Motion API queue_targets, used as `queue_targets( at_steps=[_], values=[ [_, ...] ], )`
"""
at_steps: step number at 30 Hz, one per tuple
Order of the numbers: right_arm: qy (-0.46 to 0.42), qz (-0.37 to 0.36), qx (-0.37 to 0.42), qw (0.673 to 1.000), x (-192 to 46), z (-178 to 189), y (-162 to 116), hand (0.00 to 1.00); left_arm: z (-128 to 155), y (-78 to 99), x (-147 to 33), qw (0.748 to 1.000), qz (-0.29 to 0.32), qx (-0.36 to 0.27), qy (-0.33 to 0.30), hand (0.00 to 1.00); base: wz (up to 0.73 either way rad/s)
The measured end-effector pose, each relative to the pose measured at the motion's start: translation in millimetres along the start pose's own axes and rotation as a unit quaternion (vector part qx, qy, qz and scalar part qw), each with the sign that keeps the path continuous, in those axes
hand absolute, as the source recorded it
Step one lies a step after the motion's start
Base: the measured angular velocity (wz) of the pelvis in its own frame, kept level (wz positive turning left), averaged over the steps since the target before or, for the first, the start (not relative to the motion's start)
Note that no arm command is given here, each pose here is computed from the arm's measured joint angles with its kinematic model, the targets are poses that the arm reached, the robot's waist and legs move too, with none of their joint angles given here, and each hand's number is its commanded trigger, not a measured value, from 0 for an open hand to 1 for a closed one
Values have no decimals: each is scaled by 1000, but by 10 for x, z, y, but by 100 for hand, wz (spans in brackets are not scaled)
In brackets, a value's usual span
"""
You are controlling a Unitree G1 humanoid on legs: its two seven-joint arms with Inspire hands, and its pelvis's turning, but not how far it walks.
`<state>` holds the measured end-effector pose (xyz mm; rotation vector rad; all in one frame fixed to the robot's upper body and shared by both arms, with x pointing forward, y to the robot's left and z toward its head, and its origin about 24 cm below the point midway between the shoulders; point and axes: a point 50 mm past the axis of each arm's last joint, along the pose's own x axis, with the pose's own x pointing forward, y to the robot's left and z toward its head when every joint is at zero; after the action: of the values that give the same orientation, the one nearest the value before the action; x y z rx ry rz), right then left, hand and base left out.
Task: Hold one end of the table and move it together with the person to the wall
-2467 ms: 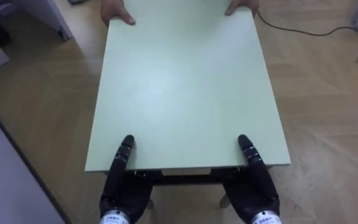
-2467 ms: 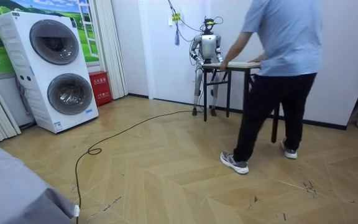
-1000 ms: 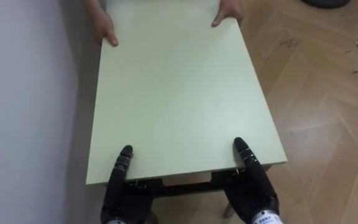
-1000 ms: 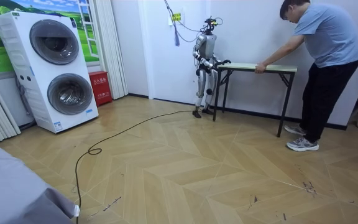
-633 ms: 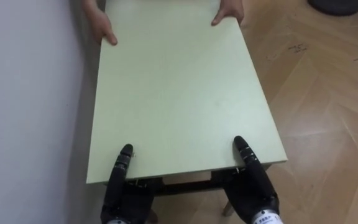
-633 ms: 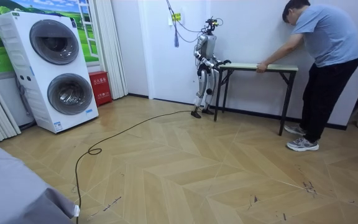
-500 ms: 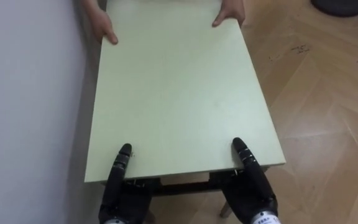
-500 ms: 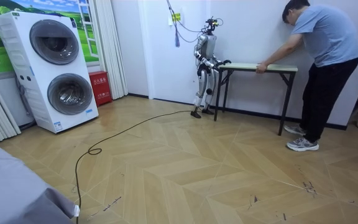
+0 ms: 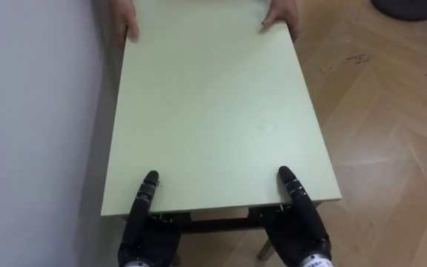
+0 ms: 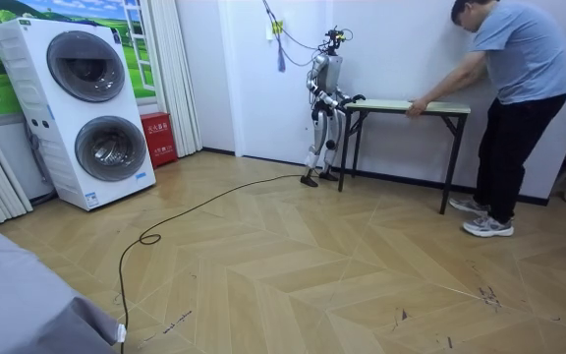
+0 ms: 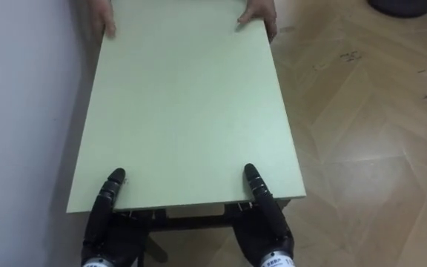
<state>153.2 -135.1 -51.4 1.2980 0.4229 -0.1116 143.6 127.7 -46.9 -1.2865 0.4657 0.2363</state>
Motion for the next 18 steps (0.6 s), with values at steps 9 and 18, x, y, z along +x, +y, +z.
queue_targets(
  at_steps=[9,18],
  values=[
    [3,-15,2,1000,-9,-26,-76,100,13,51,2,1000,10,7,0,100,0],
    [2,-23,5,1000,-30,-81,-165,100,-17,132,18,999,18,25,9,94,0]
  ],
)
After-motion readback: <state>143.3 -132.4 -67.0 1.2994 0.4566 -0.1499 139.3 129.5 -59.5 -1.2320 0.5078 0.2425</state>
